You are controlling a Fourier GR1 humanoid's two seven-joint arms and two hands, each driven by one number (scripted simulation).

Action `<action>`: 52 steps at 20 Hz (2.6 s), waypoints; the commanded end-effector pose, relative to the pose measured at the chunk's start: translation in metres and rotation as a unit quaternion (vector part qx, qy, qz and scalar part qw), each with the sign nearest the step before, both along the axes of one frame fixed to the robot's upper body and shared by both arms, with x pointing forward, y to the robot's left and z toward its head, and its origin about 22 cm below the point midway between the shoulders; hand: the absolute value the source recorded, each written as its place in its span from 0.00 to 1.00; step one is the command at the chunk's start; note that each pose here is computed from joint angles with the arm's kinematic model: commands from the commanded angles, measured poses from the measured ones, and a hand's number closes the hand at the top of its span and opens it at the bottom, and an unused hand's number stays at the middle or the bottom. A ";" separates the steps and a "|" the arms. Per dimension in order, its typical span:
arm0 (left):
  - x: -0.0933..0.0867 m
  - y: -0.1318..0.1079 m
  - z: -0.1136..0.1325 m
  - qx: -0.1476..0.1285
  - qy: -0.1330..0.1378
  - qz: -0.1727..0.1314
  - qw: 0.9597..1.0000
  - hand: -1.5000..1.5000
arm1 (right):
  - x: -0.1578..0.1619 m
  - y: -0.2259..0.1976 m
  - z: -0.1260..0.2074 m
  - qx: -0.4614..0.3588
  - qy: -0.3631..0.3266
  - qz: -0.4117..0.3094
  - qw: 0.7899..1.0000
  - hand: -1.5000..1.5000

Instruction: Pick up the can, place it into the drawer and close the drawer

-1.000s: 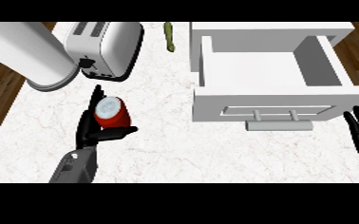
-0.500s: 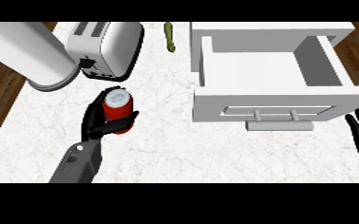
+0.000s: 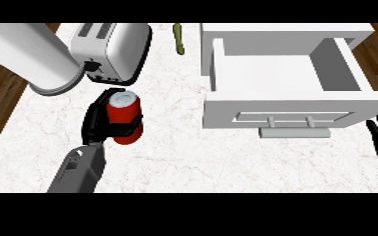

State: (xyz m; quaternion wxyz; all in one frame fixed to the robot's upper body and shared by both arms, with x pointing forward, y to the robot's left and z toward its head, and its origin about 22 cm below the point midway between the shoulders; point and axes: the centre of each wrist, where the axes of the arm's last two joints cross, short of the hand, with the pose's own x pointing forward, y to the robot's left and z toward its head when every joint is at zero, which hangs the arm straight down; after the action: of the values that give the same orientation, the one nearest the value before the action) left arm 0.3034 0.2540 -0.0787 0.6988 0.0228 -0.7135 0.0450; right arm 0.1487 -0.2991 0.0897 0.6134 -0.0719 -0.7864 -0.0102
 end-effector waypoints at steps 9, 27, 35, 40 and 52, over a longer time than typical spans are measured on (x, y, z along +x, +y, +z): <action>-0.012 0.004 0.042 -0.014 -0.047 -0.004 0.999 1.00 | 0.007 0.009 0.025 0.000 -0.012 -0.013 1.000 0.00; 0.023 -0.109 0.175 0.031 -0.086 -0.090 0.992 1.00 | -0.011 0.002 0.017 0.006 -0.005 -0.007 1.000 0.00; 0.068 -0.177 0.237 0.053 -0.115 -0.102 0.987 1.00 | -0.001 -0.009 0.012 0.002 -0.016 -0.011 1.000 0.00; 0.071 -0.207 0.295 0.059 -0.126 -0.109 0.984 1.00 | -0.016 -0.006 0.021 0.000 -0.008 -0.013 1.000 0.00; 0.097 -0.256 0.318 0.079 -0.097 -0.104 0.987 1.00 | -0.007 0.006 0.014 -0.008 -0.008 -0.006 1.000 0.00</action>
State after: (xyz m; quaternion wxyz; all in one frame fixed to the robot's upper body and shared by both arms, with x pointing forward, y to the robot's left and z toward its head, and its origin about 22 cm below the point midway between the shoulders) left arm 0.3948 0.0122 0.2320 0.6172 -0.0142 -0.7826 -0.0803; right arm 0.1436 -0.3017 0.1030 0.6055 -0.0822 -0.7915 -0.0122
